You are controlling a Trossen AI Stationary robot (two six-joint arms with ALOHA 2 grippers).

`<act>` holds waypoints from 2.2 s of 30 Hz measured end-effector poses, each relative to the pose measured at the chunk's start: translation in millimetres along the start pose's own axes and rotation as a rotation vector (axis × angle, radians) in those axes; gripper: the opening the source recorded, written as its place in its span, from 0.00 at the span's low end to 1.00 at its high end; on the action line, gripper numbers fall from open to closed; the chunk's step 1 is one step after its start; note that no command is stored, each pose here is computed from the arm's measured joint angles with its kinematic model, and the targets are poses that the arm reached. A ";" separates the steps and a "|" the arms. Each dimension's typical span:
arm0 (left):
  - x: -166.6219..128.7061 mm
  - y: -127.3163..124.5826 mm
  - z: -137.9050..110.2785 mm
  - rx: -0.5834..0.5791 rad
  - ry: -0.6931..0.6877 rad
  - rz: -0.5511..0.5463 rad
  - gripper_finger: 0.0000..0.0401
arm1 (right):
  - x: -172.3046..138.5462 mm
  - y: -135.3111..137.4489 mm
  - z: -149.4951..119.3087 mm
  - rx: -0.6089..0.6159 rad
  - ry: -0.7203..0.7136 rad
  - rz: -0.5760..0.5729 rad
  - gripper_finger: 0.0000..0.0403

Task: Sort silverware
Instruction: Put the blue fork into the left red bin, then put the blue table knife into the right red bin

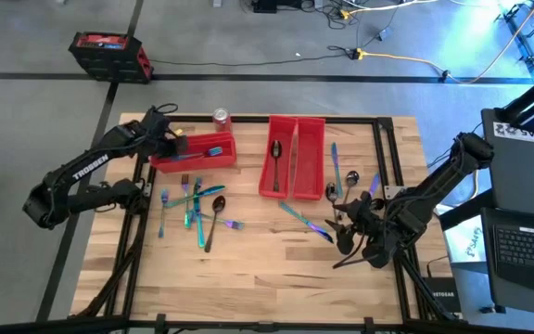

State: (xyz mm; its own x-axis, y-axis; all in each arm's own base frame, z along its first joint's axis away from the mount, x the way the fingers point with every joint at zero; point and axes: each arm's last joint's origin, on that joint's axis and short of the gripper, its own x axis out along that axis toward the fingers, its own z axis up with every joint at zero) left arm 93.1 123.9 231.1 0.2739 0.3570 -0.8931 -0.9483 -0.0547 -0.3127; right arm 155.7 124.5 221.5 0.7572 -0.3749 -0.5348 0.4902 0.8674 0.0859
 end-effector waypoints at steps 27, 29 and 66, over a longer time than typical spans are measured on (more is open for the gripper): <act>-51.5 -40.5 -2.9 0.573 -0.355 -0.647 0.19 | 0.0 0.0 0.0 -0.023 0.000 0.000 0.58; -62.7 -48.8 -11.4 0.700 -0.371 -0.803 0.19 | 0.4 0.2 -0.4 -0.026 0.001 -0.002 0.58; 39.5 -180.7 -196.0 1.560 -0.401 -1.076 0.00 | 94.3 44.4 -51.9 -0.115 0.005 -0.154 0.58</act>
State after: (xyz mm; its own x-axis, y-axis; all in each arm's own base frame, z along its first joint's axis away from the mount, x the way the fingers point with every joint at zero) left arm 306.7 -34.9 188.9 0.9161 -0.1586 -0.3682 0.2184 0.9676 0.1266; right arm 226.5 144.6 131.2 0.6750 -0.5045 -0.5383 0.5470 0.8319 -0.0937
